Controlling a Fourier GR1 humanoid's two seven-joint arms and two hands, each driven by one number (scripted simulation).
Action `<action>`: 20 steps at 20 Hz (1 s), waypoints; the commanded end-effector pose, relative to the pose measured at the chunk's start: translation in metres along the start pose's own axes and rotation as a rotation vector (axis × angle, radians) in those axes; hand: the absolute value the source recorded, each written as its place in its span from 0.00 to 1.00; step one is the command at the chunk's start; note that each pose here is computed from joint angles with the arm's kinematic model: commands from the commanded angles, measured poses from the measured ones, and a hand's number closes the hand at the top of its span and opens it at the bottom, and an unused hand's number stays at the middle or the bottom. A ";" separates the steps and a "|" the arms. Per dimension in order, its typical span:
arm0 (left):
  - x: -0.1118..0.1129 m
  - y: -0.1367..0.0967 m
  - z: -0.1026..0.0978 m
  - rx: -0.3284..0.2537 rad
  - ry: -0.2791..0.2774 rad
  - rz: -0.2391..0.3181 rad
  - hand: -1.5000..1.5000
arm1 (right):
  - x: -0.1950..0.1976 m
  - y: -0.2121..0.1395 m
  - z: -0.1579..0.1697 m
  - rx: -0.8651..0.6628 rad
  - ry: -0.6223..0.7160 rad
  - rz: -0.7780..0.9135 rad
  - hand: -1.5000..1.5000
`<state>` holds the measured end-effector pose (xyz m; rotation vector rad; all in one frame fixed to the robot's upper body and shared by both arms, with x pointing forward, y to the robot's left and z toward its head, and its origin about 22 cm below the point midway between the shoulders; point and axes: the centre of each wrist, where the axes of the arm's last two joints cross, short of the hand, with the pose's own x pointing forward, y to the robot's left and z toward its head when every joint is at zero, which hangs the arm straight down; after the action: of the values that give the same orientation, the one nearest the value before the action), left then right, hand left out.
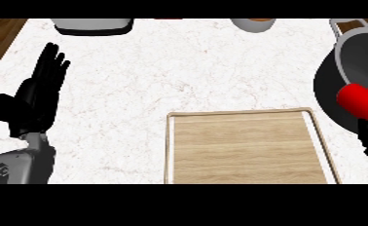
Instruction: Pick the can from the tray and place it in the pot
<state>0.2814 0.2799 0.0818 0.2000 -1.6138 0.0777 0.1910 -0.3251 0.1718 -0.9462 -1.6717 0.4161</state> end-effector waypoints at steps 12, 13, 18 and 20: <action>0.003 -0.022 0.007 -0.030 -0.008 0.001 0.50 | -0.099 0.012 -0.090 -0.122 0.053 0.387 1.00; -0.002 -0.011 0.010 -0.025 -0.015 0.003 0.50 | -0.108 0.027 -0.089 -0.120 0.039 0.388 1.00; 0.001 -0.004 0.000 -0.029 -0.007 -0.011 0.50 | -0.159 0.036 -0.101 -0.039 0.108 0.315 1.00; -0.007 -0.008 -0.004 -0.049 0.000 0.000 0.50 | -0.161 0.030 -0.112 -0.008 0.193 0.254 1.00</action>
<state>0.2834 0.2724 0.0824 0.1770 -1.6181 0.0502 0.2992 -0.4378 0.0936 -1.2687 -1.4515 0.5297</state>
